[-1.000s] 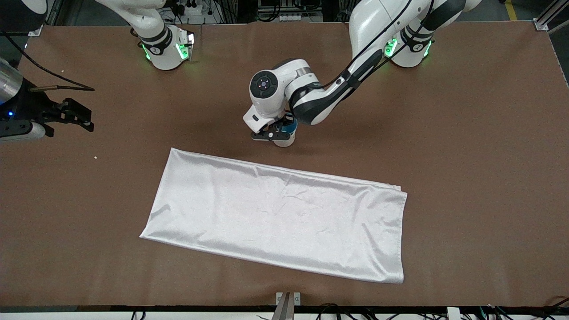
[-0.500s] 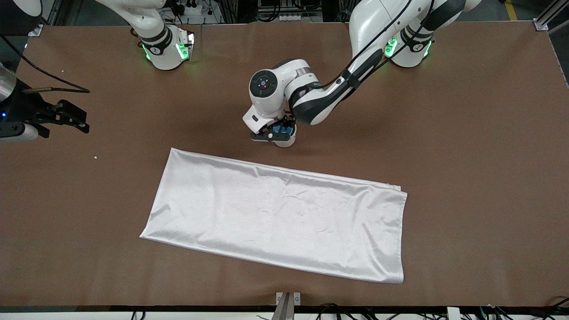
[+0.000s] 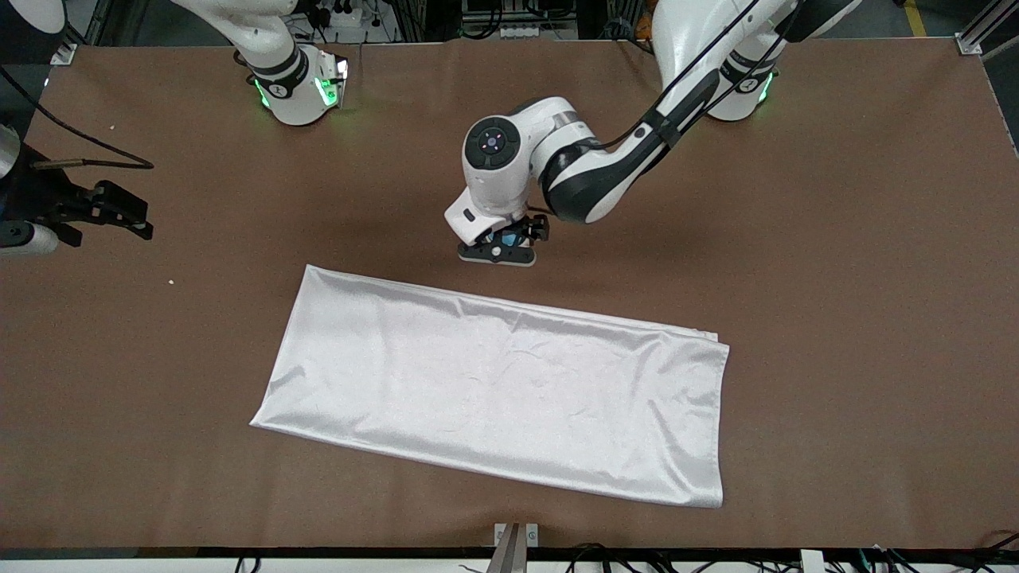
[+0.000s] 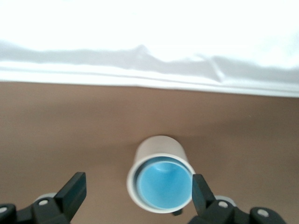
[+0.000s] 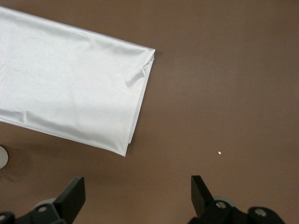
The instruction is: Place blue cup into white mug on table
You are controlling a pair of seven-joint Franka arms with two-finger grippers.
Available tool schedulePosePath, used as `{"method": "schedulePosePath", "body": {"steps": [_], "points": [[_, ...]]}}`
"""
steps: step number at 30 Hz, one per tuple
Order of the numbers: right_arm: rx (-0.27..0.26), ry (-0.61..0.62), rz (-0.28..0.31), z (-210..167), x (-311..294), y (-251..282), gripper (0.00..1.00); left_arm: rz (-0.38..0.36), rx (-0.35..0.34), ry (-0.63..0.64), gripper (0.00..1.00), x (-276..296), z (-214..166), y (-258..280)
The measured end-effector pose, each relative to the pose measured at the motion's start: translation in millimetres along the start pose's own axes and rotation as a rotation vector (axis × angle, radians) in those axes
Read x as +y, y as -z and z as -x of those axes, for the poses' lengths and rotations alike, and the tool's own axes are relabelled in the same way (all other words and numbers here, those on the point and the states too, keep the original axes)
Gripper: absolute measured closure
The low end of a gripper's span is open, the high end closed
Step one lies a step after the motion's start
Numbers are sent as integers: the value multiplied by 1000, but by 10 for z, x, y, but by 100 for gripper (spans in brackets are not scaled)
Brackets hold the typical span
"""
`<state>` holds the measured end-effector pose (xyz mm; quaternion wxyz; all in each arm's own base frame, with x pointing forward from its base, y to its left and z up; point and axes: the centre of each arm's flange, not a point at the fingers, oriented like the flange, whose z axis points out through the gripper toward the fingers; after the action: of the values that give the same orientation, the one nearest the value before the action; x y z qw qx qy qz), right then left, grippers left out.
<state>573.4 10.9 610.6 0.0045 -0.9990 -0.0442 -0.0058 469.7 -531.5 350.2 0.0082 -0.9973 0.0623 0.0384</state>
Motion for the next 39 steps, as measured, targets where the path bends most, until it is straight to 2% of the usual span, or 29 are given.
{"method": "schedulePosePath", "body": {"steps": [12,24,39], "points": [[-8,-1,-1,-6,5,-25,0,-60,54,71,0,-704,-130,948],[-21,-1,-2,9,6,-36,0,-12,58,100,0,-1682,-222,1579],[-36,-16,-3,32,88,-49,0,3,63,96,0,-2809,132,1961]]}}
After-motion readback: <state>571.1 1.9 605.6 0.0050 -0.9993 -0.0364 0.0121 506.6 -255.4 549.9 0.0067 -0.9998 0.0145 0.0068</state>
